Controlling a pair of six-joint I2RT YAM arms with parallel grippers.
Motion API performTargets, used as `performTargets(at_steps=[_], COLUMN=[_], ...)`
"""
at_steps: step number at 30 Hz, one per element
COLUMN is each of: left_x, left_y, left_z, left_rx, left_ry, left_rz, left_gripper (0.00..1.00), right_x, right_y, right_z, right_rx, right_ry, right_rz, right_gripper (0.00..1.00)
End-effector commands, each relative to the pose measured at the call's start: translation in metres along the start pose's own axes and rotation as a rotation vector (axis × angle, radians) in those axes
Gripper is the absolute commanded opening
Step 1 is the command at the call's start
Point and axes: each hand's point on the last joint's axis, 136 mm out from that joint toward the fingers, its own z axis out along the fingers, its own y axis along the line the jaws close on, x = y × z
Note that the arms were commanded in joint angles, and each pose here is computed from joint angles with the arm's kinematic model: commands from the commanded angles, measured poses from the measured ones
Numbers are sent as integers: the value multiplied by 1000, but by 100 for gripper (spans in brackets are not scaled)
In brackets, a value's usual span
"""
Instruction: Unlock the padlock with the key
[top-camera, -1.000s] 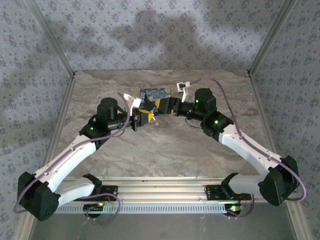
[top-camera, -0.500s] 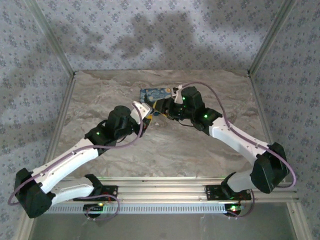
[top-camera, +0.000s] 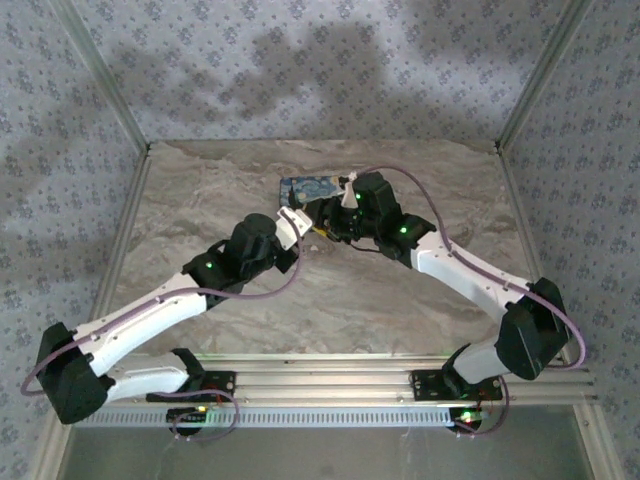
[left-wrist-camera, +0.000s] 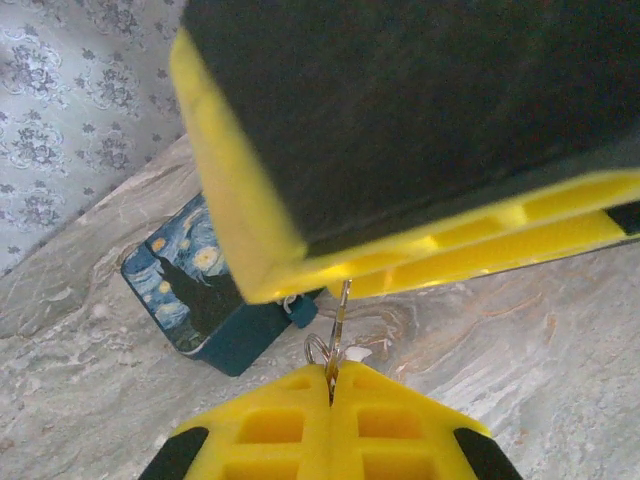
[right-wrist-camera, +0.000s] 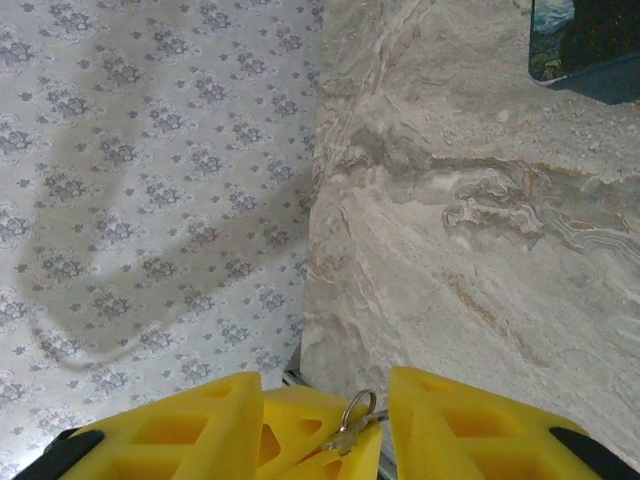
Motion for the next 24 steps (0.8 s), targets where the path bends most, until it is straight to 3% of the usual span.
performTargets(at_steps=[1,8,16,22,23,24], left_x=[-13,-11,-9,-9,-10,-10], left_y=[9,6,-19,-19,-17,-15], left_z=[-1,2,0,-2,-3,-3], left_rx=[-56,-59,20,15,5,-4], left_ry=[-9,2,-14,-26,-29,-31], left_rz=[44,79,199,201,199,199], left_gripper=[0,0,1,0,0,0], right_x=[0,1,-4,-6,-8,-8], right_y=[5,-2,-1,-4,-9,-12], right_z=[4,5,5,1,0,0], right_rx=[6,23,-19,-16,7,18], right_ry=[16,17,4,-23,-25,-24], right_rz=[20,32,-47,-49,-27,-13], right_gripper=[34,0,0,0,2,11])
